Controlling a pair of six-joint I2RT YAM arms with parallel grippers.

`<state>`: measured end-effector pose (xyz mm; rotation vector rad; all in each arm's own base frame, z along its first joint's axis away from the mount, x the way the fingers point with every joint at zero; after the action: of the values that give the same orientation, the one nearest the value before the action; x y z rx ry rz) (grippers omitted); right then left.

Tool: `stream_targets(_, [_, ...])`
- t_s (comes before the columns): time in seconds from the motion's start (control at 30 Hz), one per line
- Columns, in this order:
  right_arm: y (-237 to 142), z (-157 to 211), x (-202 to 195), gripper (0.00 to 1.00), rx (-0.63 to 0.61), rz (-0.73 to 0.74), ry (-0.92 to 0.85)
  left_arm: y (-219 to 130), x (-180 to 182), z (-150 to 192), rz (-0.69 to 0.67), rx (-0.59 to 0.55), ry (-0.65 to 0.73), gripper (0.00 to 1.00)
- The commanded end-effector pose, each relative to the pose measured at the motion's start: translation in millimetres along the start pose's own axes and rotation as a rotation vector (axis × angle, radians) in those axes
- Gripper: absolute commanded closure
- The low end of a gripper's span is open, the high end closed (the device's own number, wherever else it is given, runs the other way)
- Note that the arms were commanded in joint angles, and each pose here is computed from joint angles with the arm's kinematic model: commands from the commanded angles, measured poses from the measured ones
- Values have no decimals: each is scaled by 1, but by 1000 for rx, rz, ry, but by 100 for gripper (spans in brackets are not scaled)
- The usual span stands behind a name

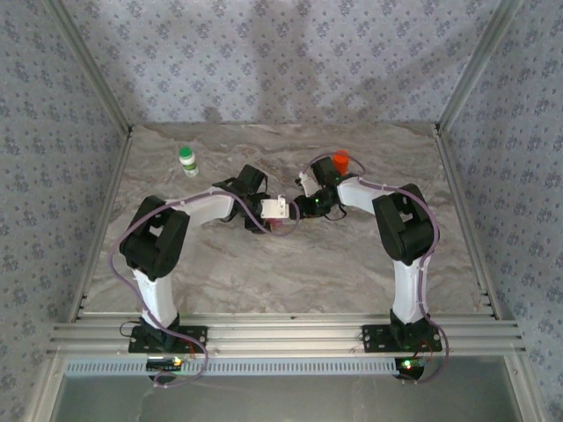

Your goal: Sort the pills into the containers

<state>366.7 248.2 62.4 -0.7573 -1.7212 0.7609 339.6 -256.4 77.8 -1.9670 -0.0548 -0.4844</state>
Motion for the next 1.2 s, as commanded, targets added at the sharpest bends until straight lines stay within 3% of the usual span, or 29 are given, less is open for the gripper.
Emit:
stream_targets(0.0, [29, 50, -25, 51, 194, 117, 61, 2, 2, 2, 42, 17, -8, 49])
stream_targets(0.1, [30, 51, -28, 51, 199, 138, 57, 4, 1, 4, 73, 29, -19, 61])
stream_targets(0.27, [30, 52, -29, 51, 202, 149, 52, 5, -1, 7, 107, 35, -32, 71])
stream_targets(0.47, [33, 55, -33, 51, 218, 201, 32, -3, 5, 5, 148, 18, -76, 72])
stream_targets(0.7, [36, 58, -37, 51, 241, 242, 13, -20, 35, 1, 57, -15, -151, 70])
stream_targets(0.83, [37, 60, -39, 51, 256, 258, 3, -37, 55, -7, -26, -56, -163, 63])
stream_targets(1.03, [38, 60, -37, 51, 261, 250, -1, -40, 36, -3, 59, -85, -47, 41])
stream_targets(1.07, [37, 60, -37, 52, 260, 245, 1, -39, 34, -1, 76, -85, -49, 3])
stream_targets(1.17, [37, 59, -36, 51, 257, 228, 8, -37, 26, -2, 142, -99, -41, 1])
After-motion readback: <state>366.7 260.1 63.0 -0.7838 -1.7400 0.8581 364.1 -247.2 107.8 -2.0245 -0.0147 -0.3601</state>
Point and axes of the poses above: each hand's point on the last joint's axis, 136 mm out from that joint toward the fingers, its own y axis out along the fingers, its own x axis along the line the jaws close on, z = x × y, the point moved 4 cm from there along -y, back along the fingers, and after that the axes turned 12 degrees about y, right-handed, at the moved point
